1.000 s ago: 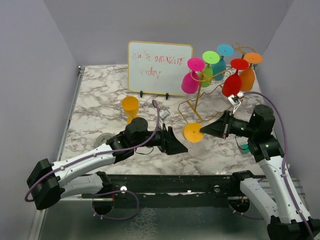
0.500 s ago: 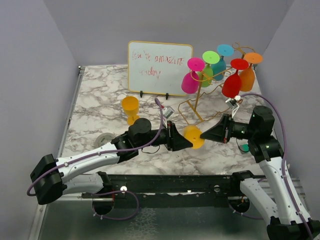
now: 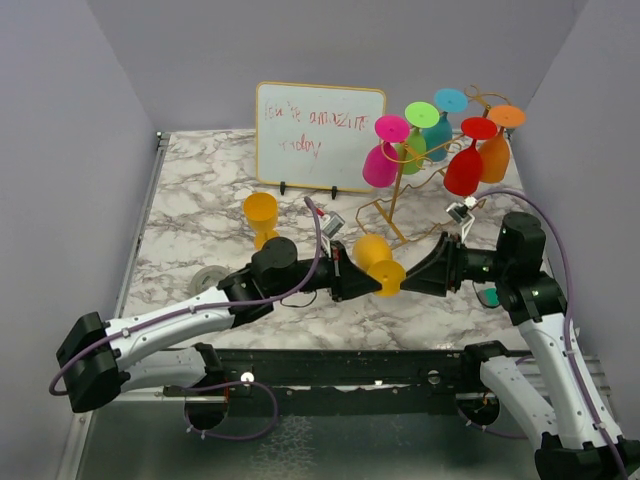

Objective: Take the wine glass off the wine glass rack
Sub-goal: Place the wine glass at the center of the board.

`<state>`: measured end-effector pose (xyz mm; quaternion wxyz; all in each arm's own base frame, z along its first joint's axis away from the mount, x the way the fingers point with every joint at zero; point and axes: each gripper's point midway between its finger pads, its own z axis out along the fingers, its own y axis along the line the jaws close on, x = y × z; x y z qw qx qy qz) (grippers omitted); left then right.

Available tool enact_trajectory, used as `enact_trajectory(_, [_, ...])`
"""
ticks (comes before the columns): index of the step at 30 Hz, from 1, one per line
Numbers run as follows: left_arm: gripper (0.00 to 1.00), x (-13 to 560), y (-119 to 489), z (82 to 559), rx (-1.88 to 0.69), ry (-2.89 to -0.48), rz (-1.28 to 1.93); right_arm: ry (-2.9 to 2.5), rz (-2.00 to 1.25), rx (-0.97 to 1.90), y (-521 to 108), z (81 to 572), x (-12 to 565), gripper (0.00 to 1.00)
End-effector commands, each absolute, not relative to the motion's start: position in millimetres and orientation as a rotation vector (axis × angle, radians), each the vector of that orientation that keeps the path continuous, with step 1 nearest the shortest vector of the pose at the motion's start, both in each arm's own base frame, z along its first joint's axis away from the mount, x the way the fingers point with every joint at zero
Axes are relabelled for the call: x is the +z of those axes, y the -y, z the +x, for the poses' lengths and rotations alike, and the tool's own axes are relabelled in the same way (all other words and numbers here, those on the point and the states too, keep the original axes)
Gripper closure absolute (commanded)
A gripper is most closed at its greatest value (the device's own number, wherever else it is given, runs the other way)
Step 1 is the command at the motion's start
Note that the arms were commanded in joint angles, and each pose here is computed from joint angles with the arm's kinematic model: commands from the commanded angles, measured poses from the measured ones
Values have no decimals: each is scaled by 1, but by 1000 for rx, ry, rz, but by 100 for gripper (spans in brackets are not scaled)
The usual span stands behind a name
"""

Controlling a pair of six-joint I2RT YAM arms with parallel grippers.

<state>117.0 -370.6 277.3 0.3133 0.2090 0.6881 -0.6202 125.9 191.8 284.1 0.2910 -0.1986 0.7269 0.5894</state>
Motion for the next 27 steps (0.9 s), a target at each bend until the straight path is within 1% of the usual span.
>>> enact_trajectory(1, [100, 280, 351, 123, -1507, -1765, 565, -1903, -584, 1591, -193, 119, 298, 40])
enact_trajectory(4, [100, 274, 336, 125, -1401, -1771, 600, -1881, -595, 1548, -194, 126, 300, 39])
enact_trajectory(10, [100, 276, 314, 120, -1291, -1705, 703, -1796, -679, 1476, -203, 139, 306, 37])
enact_trajectory(16, [100, 273, 299, 120, -1205, -1694, 748, -1680, -869, 1408, -240, 137, 311, 37])
enact_trajectory(20, [100, 273, 297, 117, -1182, -1685, 800, -1599, -1014, 1340, -263, 131, 297, 37])
enact_trajectory(23, [100, 273, 295, 113, -1176, -1668, 841, -1538, -1090, 1293, -267, 131, 288, 36])
enact_trajectory(27, [100, 277, 294, 105, -1195, -1615, 898, -1434, -1137, 1252, -269, 133, 291, 37])
